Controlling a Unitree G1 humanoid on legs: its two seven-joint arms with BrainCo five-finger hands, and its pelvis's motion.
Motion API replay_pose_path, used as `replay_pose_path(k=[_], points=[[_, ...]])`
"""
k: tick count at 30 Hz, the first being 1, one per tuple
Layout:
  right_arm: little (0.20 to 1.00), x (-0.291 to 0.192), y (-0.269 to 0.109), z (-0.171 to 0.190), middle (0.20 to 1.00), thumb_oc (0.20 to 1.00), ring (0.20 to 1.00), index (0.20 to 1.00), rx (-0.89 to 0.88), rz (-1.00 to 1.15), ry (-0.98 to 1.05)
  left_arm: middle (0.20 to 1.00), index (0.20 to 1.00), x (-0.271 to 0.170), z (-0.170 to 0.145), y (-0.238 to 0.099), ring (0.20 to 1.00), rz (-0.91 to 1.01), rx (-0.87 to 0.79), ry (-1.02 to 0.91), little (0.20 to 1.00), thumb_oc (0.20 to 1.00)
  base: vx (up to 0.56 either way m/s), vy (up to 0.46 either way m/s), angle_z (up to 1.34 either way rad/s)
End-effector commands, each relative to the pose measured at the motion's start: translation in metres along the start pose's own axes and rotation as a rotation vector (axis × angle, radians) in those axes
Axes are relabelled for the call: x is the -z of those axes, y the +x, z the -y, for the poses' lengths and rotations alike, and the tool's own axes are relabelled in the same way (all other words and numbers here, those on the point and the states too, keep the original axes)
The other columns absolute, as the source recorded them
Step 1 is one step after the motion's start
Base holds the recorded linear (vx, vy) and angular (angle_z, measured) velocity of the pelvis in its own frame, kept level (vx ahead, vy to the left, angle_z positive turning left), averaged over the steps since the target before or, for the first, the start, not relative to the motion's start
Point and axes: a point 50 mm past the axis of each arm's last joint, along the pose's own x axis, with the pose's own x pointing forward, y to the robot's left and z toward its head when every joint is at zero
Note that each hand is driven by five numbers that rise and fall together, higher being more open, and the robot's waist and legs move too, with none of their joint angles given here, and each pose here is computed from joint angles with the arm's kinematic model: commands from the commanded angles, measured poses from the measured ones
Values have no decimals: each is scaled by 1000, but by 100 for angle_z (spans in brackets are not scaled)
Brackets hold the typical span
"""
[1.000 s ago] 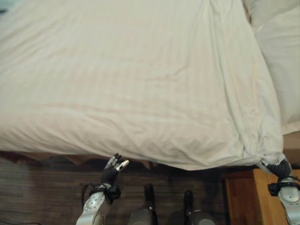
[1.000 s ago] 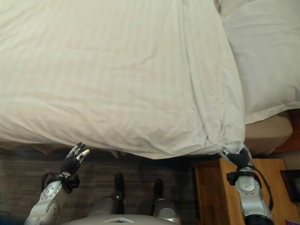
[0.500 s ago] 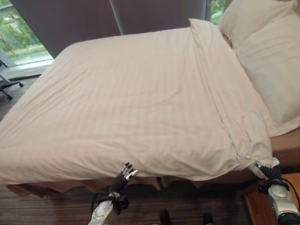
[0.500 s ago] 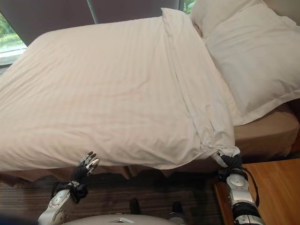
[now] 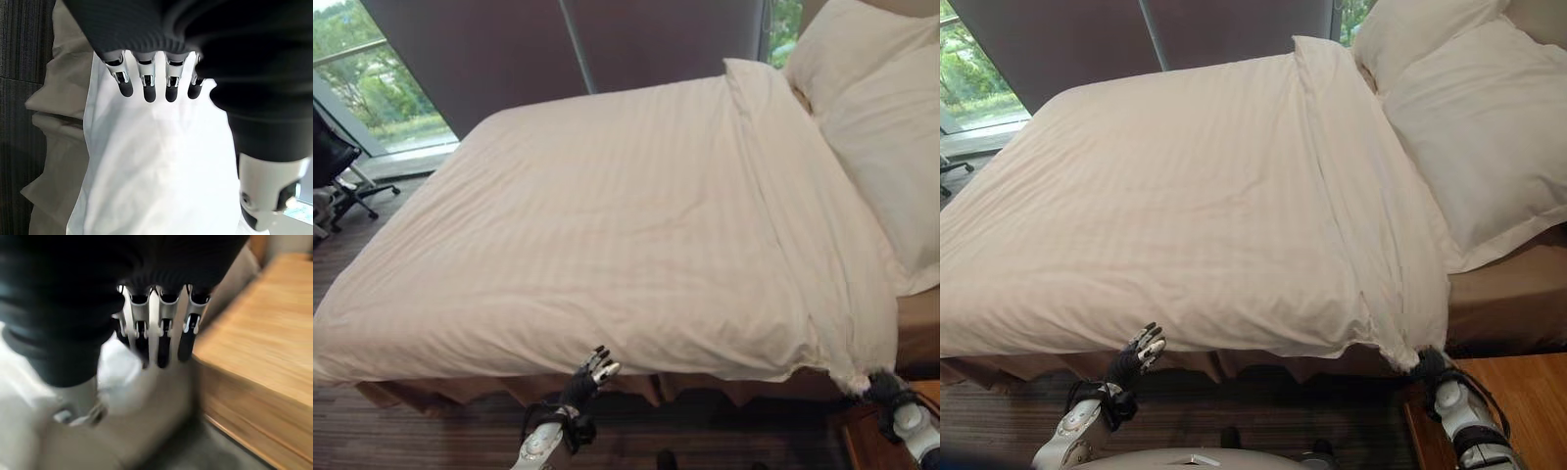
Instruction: Making the bed.
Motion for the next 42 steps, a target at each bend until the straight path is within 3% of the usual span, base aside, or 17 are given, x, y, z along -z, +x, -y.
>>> replay_pose_path(k=[1, 8, 10, 17, 21, 27, 31, 32, 33, 35, 36, 37, 38, 41, 42], points=[[1000, 35, -7, -22, 1000, 1000, 1000, 1000, -105, -144, -52, 1000, 1000, -28, 2, 16, 1000, 93, 25, 58, 1000, 1000, 15, -29, 7], [1000, 24, -8, 15, 1000, 1000, 1000, 1000, -40, -65, -56, 1000, 1000, -20, -4, 13, 1000, 47, 11, 72, 1000, 1000, 6, -9, -2], [1000, 6, -20, 56, 1000, 1000, 1000, 1000, 97, 84, 30, 1000, 1000, -20, -8, 10, 1000, 44, -5, 66, 1000, 1000, 0, 0, 0], [1000, -1, -79, 119, 1000, 1000, 1000, 1000, 405, 332, 269, 1000, 1000, -27, -16, 5, 1000, 81, -53, 34, 1000, 1000, 10, -4, 3], [1000, -4, -94, 140, 1000, 1000, 1000, 1000, 556, 345, 280, 1000, 1000, -28, -17, 4, 1000, 88, -76, 21, 1000, 1000, 8, 3, -1], [1000, -4, -96, 148, 1000, 1000, 1000, 1000, 617, 298, 258, 1000, 1000, -22, -15, 4, 1000, 64, -71, 7, 1000, 1000, 3, 0, -1], [1000, -26, -97, 157, 1000, 1000, 1000, 1000, 682, 390, 338, 1000, 1000, -22, -13, 7, 1000, 64, -70, 10, 1000, 1000, -5, 0, -1], [1000, -46, -102, 164, 1000, 1000, 1000, 1000, 733, 524, 482, 1000, 1000, -23, -12, 8, 1000, 71, -74, 13, 1000, 1000, -15, -2, -6], [1000, -47, -102, 164, 1000, 1000, 1000, 1000, 734, 527, 486, 1000, 1000, -24, -12, 9, 1000, 73, -76, 14, 1000, 1000, -3, -2, -8], [1000, -74, -105, 164, 1000, 1000, 1000, 1000, 732, 754, 867, 1000, 1000, -27, -9, 12, 1000, 92, -84, 6, 1000, 1000, -18, 2, -11], [1000, -75, -105, 165, 1000, 1000, 1000, 1000, 732, 757, 870, 1000, 1000, -28, -10, 12, 1000, 94, -85, 6, 1000, 1000, -53, 5, -20], [1000, -98, -111, 160, 1000, 1000, 1000, 1000, 647, 969, 1237, 1000, 1000, -29, -7, 15, 1000, 99, -95, -12, 1000, 1000, -29, 9, -14], [1000, -111, -116, 157, 1000, 1000, 1000, 1000, 538, 1105, 1413, 1000, 1000, -27, -5, 15, 1000, 93, -93, -21, 1000, 1000, -34, 8, -10], [1000, -144, -117, 133, 1000, 1000, 1000, 1000, 224, 1240, 1691, 1000, 1000, -25, 1, 17, 1000, 86, -73, -26, 1000, 1000, 0, 0, 0], [1000, -144, -117, 133, 1000, 1000, 1000, 1000, 223, 1240, 1691, 1000, 1000, -25, 1, 16, 1000, 85, -73, -26, 1000, 1000, -3, -1, 5]])
